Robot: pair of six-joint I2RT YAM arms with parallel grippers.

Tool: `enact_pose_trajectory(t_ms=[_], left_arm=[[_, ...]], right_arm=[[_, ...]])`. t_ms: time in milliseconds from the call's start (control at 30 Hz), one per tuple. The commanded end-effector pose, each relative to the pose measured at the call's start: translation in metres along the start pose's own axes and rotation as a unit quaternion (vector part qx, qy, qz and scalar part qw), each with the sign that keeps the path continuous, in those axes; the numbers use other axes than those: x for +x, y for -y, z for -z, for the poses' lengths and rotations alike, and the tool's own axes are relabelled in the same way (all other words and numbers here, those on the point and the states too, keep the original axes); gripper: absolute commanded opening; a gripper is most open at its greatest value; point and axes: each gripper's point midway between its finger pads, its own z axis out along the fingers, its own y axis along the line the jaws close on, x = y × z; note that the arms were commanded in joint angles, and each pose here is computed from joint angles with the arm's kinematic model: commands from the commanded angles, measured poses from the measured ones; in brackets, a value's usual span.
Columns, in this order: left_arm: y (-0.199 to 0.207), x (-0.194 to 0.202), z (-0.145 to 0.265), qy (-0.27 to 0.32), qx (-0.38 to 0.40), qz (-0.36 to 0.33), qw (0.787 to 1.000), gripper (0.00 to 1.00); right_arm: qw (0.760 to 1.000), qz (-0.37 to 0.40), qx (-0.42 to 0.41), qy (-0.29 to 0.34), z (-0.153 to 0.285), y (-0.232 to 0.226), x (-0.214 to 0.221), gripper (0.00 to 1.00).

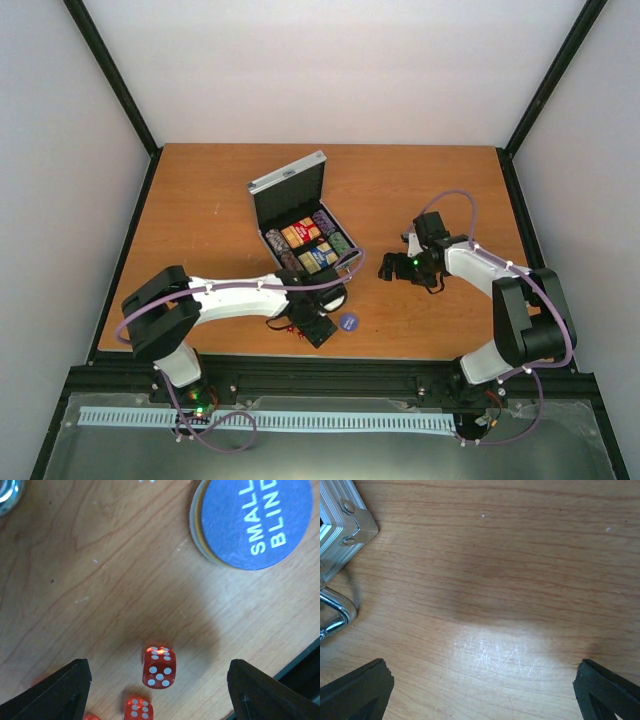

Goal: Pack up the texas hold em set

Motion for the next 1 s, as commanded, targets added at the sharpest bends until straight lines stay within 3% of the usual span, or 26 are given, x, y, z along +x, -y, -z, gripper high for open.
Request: enact_pose_trajectory(t_ms=[0,133,333,467,733,967], left_arm=[[-0.001,0.000,-0.007,0.008,-0.009,0.002,1.000,0.77],[-0.003,0.003,-0.012,0.003,-0.013,-0.001,1.000,0.47],[-0.002,0.002,-0.017,-0.001,-0.012,-0.008,1.000,0.26],[-0.003,0.002,-0.017,-0.004,-0.016,-0.009,1.000,0.03],[-0.015,-0.024,0.022,0.028,-0.045,-0.023,0.998,0.01],[-0.063,-0.066,0.055,0.065,-0.073,-0.004,0.995,0.01]], right_arm=[[1.000,0.001,-0.001,0.009,0.004,0.000,-0.002,1.00],[1.000,0.000,0.001,0.008,0.003,0.001,-0.002,1.00],[1.000,0.000,0.001,0.008,0.003,0.001,-0.003,1.00],[1.000,-0.001,0.001,0.007,0.002,0.002,-0.003,1.00],[1.000,-0.001,0.003,0.005,-0.001,0.003,-0.005,1.00],[1.000,-0.002,0.003,0.008,-0.002,0.002,-0.009,1.00]])
